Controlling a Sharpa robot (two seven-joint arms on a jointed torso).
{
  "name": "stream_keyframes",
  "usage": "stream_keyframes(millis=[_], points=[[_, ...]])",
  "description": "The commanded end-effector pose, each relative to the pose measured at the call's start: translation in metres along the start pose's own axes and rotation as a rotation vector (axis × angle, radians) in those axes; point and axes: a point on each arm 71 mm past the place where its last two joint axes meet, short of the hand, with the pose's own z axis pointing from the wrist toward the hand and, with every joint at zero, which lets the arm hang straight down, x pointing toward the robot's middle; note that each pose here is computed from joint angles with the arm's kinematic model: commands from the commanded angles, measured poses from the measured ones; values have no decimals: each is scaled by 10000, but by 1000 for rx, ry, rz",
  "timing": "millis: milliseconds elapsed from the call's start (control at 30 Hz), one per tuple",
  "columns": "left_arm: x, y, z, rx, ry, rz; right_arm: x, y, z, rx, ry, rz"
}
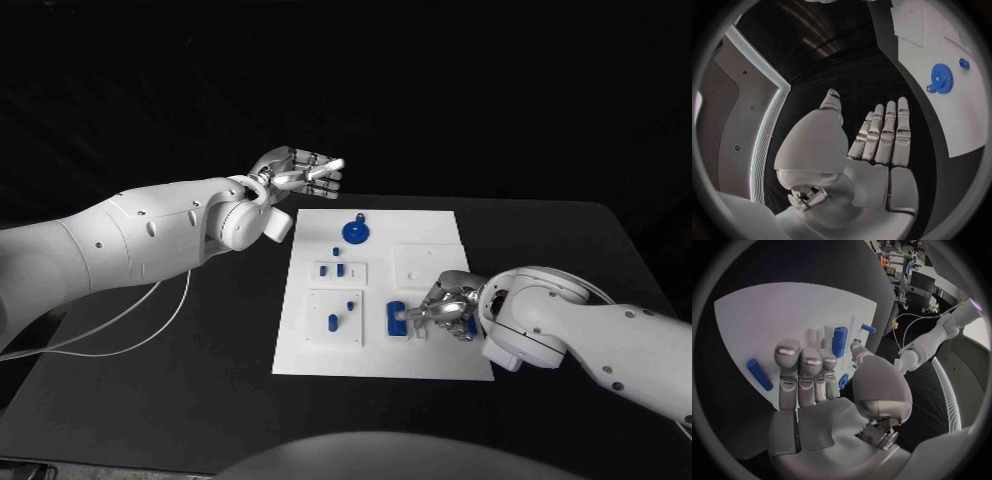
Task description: Assemble the parts on the task board
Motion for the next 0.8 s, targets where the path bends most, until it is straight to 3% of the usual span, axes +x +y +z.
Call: stream_keyframes(millis=[33,233,500,800], points=[[8,-14,2,16,5,-4,-90,-35,-53,-30,-48,33],[-12,-14,0,20,-5,-1,-316,-174,-154,-30,-95,44],[-9,-15,0,21,-4,-1,-616,-519,-227,53,-110,22],[-7,-11,-2,17,2,-3,-722,-754,-268,136,-109,-51]])
